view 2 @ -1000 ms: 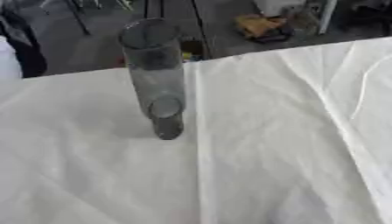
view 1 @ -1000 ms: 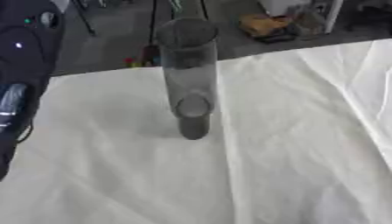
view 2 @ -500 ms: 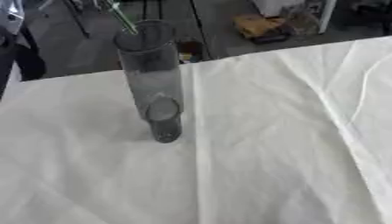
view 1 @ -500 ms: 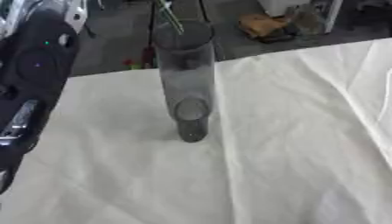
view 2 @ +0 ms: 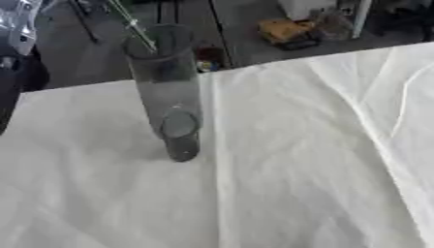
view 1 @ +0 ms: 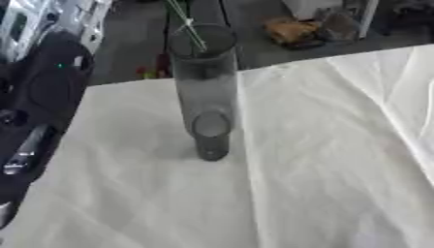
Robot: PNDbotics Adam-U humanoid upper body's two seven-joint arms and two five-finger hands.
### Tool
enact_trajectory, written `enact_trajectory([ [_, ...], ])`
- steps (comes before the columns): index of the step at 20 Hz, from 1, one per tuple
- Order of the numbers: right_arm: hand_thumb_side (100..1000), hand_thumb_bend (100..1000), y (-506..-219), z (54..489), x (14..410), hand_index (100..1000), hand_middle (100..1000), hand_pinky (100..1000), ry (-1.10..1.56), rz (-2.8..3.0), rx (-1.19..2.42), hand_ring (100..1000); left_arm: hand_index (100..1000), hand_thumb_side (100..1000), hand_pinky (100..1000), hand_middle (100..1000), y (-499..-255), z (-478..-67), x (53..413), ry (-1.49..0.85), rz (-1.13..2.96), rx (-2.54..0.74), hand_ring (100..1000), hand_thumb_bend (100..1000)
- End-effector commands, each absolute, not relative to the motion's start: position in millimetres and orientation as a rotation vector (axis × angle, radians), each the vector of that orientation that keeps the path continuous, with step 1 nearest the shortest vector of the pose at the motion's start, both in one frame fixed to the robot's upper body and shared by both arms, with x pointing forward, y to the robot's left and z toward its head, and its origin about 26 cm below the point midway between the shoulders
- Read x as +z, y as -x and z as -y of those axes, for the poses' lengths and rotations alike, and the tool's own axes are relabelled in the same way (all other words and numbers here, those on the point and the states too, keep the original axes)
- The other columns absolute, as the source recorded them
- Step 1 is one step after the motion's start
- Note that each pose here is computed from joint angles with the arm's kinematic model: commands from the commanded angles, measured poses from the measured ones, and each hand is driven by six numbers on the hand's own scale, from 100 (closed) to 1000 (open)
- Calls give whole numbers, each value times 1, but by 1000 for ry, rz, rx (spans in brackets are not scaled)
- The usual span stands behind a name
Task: Arrange flowers into the vase.
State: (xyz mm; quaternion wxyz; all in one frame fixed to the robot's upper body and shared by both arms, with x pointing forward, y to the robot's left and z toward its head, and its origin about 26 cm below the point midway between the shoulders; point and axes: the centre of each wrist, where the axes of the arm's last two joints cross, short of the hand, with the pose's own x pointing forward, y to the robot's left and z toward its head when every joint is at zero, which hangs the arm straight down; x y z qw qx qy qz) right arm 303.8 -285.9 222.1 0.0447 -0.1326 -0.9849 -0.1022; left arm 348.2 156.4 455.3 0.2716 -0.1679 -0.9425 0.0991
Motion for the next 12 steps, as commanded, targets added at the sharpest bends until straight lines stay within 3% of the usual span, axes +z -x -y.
enact_trajectory([
  [1,1000,100,-302,285,230,881,593,750,384,3054,-320,824,100,694,100,100,-339,-157,464,498,2591,249,100,100],
  [12,1000,100,-302,284,231,881,592,750,381,3056,-317,825,100,662,100,100,-335,-158,463,515,2664,176,100,100],
])
